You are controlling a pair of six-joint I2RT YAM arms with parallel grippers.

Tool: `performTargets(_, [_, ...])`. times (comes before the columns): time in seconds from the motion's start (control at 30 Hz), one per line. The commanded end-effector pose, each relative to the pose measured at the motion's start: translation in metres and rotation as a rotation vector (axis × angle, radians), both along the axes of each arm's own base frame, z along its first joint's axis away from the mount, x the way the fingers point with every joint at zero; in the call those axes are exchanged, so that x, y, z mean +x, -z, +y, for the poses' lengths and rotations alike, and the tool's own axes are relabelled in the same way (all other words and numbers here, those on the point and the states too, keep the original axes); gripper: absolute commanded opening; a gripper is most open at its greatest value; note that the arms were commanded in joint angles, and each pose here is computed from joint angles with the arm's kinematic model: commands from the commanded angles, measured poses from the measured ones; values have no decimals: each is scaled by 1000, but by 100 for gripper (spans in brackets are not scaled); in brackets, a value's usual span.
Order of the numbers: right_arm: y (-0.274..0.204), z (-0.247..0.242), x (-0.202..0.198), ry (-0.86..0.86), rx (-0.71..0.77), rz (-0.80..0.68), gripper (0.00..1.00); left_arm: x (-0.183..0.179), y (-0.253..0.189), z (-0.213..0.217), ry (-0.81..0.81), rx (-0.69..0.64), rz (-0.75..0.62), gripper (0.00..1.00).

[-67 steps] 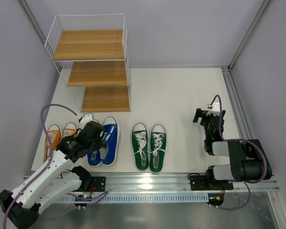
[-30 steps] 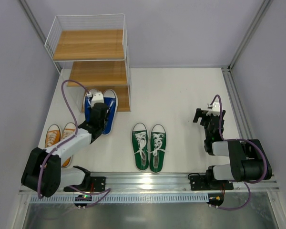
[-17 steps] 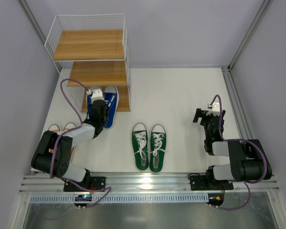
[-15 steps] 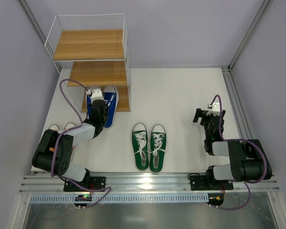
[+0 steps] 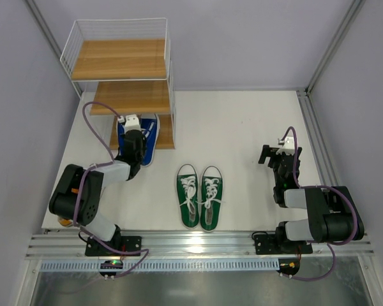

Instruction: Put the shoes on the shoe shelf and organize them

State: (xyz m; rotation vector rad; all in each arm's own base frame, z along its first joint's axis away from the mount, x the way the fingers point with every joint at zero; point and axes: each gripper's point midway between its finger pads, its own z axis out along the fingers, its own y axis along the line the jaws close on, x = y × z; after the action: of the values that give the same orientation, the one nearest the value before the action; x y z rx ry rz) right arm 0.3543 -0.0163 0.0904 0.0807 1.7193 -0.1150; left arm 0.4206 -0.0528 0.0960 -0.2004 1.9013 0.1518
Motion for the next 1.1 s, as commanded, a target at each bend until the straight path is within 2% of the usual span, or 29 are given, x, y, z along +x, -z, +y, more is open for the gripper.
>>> performTargets(0.0, [-29,0,11,-3,6,-107,97,43,-107,0,-58,-68,-358,0])
performTargets(0.2, [-28,1,11,-4,6,-105,97,54,-105,-2,-53,-65,-362,0])
performTargets(0.43, [-28,0,11,-3,6,-105,97,51,-90,-6,-49,-129,-363,0])
performTargets(0.57, [-29,1,11,-4,6,-107,97,39,-79,-5,-49,-156,-350,7])
performTargets(0.6, [-27,1,11,-4,6,-102,97,37,-77,-5,-54,-172,-352,9])
performTargets(0.63, [-29,1,11,-4,6,-107,97,33,-71,-3,-58,-172,-342,24])
performTargets(0.67, [-28,0,11,-3,6,-105,97,32,-71,-2,-60,-174,-343,31])
performTargets(0.83, [-28,0,11,-1,6,-104,97,25,-66,-4,-46,-174,-313,48])
performTargets(1.07, [-27,1,11,-4,6,-102,97,5,-77,-4,-37,-196,-330,54])
